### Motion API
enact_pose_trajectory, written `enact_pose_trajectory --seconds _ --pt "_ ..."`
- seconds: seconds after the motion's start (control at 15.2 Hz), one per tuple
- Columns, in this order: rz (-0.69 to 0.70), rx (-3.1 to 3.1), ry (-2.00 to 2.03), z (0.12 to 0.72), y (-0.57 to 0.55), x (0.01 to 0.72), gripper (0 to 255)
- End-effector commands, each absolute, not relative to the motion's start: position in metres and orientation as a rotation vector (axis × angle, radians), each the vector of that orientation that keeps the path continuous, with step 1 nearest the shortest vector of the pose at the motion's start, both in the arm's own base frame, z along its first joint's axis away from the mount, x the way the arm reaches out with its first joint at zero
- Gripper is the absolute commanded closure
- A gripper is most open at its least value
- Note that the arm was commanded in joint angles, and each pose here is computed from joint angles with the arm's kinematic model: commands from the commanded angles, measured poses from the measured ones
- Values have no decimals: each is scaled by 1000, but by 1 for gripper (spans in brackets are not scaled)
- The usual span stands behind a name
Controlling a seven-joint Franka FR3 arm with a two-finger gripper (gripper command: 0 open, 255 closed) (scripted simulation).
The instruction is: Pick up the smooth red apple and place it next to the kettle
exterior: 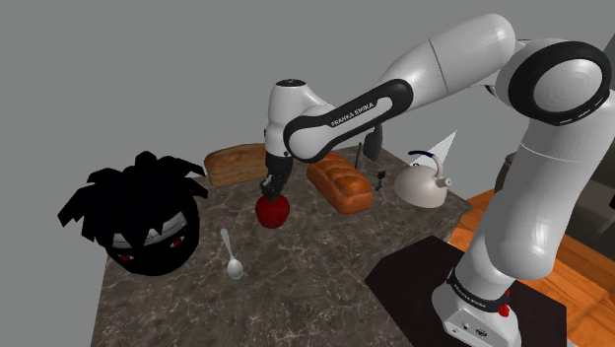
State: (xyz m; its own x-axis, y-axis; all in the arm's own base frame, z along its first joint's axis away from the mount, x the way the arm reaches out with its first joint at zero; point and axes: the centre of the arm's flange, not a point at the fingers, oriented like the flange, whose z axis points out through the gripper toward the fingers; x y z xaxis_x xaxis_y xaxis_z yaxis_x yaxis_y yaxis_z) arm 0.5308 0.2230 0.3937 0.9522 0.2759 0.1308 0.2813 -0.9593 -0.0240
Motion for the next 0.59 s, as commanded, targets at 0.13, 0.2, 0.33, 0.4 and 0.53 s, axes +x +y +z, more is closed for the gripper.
enact_pose_trajectory --seconds 0.13,0.2,0.33,0.4,0.53 --pt "-196 -3062 -437 394 223 531 255" --pt "-196 -3062 -437 394 223 531 255" --pt "-196 -3062 -437 394 223 531 255" --pt "-196 -3062 -437 394 223 531 255" --pt "-196 -3062 -437 399 223 531 255"
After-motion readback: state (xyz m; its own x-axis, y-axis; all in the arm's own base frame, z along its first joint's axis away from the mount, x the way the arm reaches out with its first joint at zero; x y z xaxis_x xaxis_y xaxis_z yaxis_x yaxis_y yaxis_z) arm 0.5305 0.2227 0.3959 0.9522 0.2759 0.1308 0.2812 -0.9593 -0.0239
